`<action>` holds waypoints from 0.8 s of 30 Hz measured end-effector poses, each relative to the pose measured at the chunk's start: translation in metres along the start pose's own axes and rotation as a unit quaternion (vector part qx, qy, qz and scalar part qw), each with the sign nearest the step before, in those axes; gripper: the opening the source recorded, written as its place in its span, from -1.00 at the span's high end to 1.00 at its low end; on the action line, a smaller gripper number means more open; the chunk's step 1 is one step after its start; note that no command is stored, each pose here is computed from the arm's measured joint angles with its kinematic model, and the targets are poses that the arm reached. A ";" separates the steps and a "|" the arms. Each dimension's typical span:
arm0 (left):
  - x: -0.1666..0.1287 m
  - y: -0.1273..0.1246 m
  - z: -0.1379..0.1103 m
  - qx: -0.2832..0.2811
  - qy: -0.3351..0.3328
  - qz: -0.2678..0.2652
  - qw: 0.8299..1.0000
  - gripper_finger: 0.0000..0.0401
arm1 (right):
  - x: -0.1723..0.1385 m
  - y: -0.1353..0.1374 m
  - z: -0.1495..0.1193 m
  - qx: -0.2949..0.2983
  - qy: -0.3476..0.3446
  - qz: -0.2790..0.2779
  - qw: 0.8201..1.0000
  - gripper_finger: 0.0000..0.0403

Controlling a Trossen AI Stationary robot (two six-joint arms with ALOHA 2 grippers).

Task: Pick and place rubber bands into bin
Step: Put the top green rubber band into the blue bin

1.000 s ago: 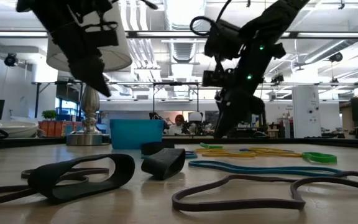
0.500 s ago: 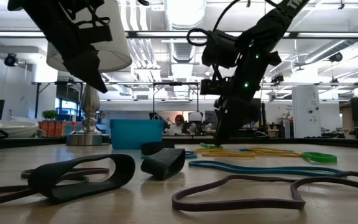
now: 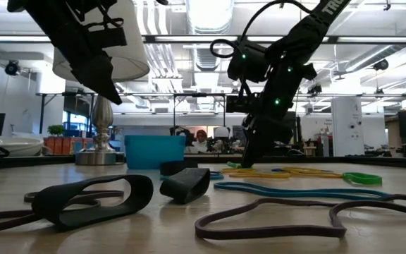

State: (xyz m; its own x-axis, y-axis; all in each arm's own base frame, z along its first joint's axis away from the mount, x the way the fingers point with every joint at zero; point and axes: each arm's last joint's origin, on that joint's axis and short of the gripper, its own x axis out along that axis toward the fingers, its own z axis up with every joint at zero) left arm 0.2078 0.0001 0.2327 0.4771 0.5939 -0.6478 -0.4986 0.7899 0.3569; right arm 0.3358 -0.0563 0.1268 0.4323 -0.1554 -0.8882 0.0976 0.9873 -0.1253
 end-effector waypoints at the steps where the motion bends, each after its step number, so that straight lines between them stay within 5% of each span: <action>1: 0.000 0.000 0.000 0.000 0.000 0.000 1.000 0.48 | 0.001 -0.001 0.000 0.001 0.001 0.000 1.000 0.68; 13: 0.001 0.000 -0.002 0.001 0.001 0.000 1.000 0.48 | 0.002 -0.002 0.000 0.001 0.002 0.000 1.000 0.93; 24: 0.001 0.000 -0.002 0.001 0.001 0.000 1.000 0.48 | -0.017 -0.004 0.007 0.005 -0.025 -0.006 1.000 0.96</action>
State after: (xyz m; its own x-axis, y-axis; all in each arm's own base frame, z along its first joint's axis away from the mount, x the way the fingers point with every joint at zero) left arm 0.2071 0.0001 0.2303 0.4751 0.5938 -0.6494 -0.4970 0.7901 0.3588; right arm 0.3338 -0.0580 0.1456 0.4754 -0.1680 -0.8636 0.1112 0.9852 -0.1305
